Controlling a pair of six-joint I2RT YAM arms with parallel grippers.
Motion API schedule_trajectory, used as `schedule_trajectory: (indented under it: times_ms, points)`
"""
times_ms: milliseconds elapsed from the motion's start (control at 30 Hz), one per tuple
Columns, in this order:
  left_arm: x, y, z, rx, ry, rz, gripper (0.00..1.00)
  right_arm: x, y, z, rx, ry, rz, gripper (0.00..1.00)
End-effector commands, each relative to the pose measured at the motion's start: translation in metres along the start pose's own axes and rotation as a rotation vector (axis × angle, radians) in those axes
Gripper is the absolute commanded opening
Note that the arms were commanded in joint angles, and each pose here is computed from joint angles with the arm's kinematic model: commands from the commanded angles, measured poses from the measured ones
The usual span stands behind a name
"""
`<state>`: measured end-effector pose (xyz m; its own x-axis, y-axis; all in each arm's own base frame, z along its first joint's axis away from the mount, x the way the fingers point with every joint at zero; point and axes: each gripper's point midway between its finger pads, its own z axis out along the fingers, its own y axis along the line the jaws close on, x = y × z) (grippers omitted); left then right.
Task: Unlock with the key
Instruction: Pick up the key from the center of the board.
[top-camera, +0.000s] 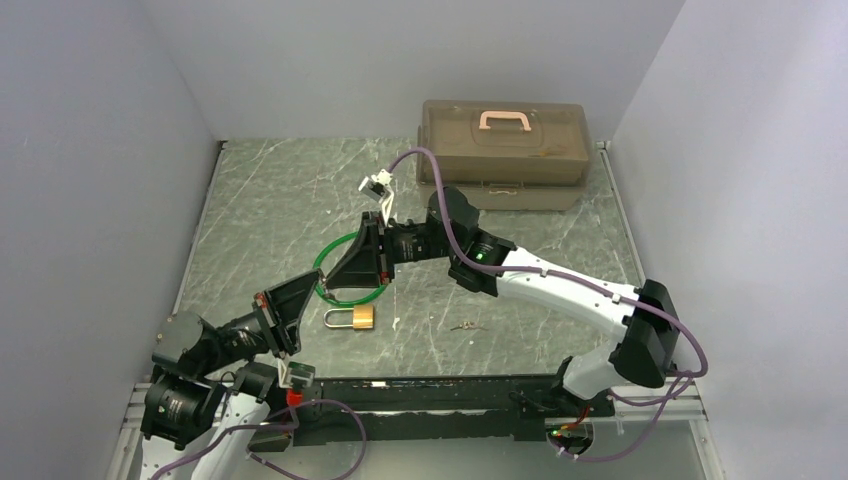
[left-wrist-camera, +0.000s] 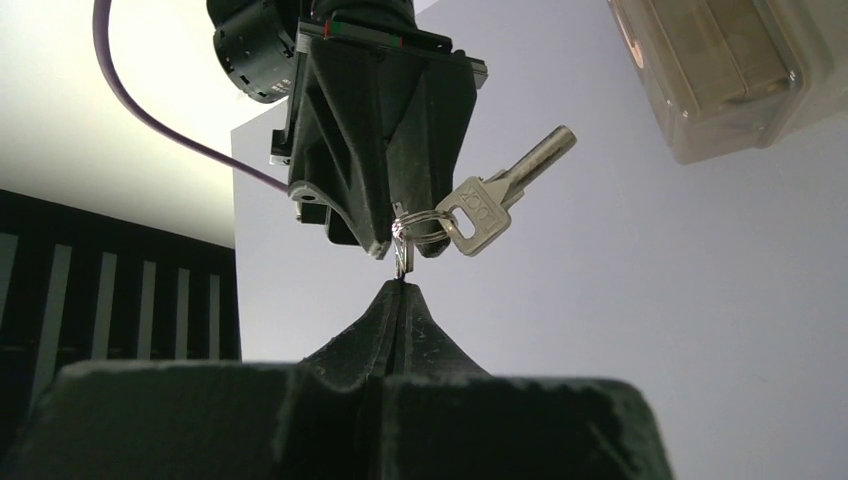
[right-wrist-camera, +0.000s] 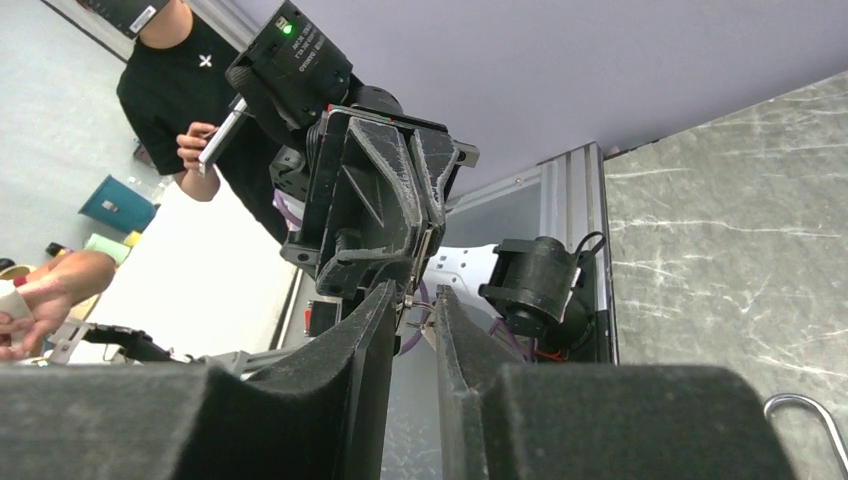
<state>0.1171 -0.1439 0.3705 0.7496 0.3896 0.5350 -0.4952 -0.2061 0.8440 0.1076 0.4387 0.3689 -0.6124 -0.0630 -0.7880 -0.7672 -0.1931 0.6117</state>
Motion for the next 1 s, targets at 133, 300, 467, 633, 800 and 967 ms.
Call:
schedule_trajectory:
  times_ms: [133, 300, 467, 633, 800, 967]
  points:
    - [0.007, 0.014, 0.002, -0.005, 0.032, 0.310, 0.00, -0.012, 0.016, 0.008, -0.089, -0.036, -0.019, 0.02]
    - [0.009, 0.011, 0.001, 0.007, 0.042, 0.307, 0.00, -0.013, 0.016, 0.007, -0.084, -0.050, -0.010, 0.00]
    - [0.014, 0.003, -0.002, 0.066, 0.060, 0.221, 0.22, -0.010, 0.015, -0.002, -0.030, -0.020, -0.042, 0.00]
    - [0.022, -0.013, -0.008, 0.150, 0.089, -0.059, 0.99, -0.007, -0.001, -0.021, 0.137, 0.066, -0.134, 0.00]
    - [0.025, -0.028, -0.013, 0.281, 0.121, -0.713, 0.99, 0.009, -0.029, -0.041, 0.316, 0.208, -0.226, 0.00]
    - [-0.015, -0.018, -0.004, 0.503, -0.007, -1.510, 0.99, 0.017, -0.039, -0.053, 0.415, 0.291, -0.320, 0.00]
